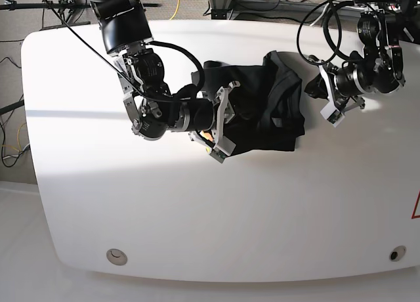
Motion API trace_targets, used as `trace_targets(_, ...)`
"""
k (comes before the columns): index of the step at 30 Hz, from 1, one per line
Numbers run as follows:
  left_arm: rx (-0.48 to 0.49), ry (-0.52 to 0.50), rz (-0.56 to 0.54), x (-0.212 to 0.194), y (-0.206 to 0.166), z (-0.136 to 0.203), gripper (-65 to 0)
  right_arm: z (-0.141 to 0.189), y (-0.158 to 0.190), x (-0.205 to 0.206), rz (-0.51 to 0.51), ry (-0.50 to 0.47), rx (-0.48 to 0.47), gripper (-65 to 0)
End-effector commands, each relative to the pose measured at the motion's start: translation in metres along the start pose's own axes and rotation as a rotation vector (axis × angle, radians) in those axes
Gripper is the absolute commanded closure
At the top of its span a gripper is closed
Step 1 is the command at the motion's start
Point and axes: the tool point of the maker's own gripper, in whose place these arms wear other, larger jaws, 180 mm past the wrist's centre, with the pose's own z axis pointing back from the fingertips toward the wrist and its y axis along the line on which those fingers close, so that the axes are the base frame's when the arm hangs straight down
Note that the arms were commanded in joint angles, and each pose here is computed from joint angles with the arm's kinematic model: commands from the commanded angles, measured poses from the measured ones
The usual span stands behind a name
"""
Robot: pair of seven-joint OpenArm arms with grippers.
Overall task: Fold the T-shirt properly
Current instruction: 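Grasp the folded shirt edges with both grippers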
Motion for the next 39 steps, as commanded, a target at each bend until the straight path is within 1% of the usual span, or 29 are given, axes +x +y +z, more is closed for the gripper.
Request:
trace_targets(1,0.014,-0.043,-0.01,0.013,0.007,0.005,0.0,0.002,0.004,0.02,0.019,-0.073,0.012,0.0)
trace_targets(3,-0.004,-0.017,0.025,0.003,0.007,0.0,0.0,0.005,-0.001,0.034,0.015,-0.139,-0.023,-4.0)
trace_targets(5,-0.005,-0.009,0.029,0.002,0.008,0.0,0.0,0.005,-0.003,0.037,0.012,-0.155,-0.037,-9.8)
trace_targets(7,-0.007,0.002,0.031,-0.001,0.008,0.0,0.0,0.006,-0.009,0.037,0.002,-0.169,-0.056,-18.8)
trace_targets(9,-0.012,0.015,0.028,-0.004,0.005,0.0,0.0,0.005,-0.013,0.036,-0.008,-0.166,-0.068,-25.0)
trace_targets(11,-0.023,0.03,0.022,-0.007,0.001,-0.002,0.0,0.003,-0.017,0.034,-0.017,-0.158,-0.077,-28.4)
trace_targets(13,-0.083,0.087,-0.014,-0.018,-0.021,-0.015,0.0,-0.008,-0.027,0.024,-0.033,-0.116,-0.093,-29.6)
trace_targets(21,-0.187,0.17,-0.037,-0.048,-0.061,-0.028,-0.2,-0.024,-0.042,0.014,-0.052,-0.061,-0.143,-24.7)
trace_targets(23,-0.222,0.175,-0.033,-0.056,-0.076,-0.03,-0.5,-0.03,-0.044,0.016,-0.033,-0.059,-0.164,-23.9)
trace_targets(31,-0.245,0.123,-0.038,-0.051,-0.091,-0.027,-0.7,-0.028,-0.046,0.016,-0.002,-0.054,-0.193,-22.5)
trace_targets(39,-0.237,0.007,-0.061,-0.02,-0.102,-0.024,-0.5,-0.019,-0.047,0.021,0.035,-0.06,-0.202,-19.0)
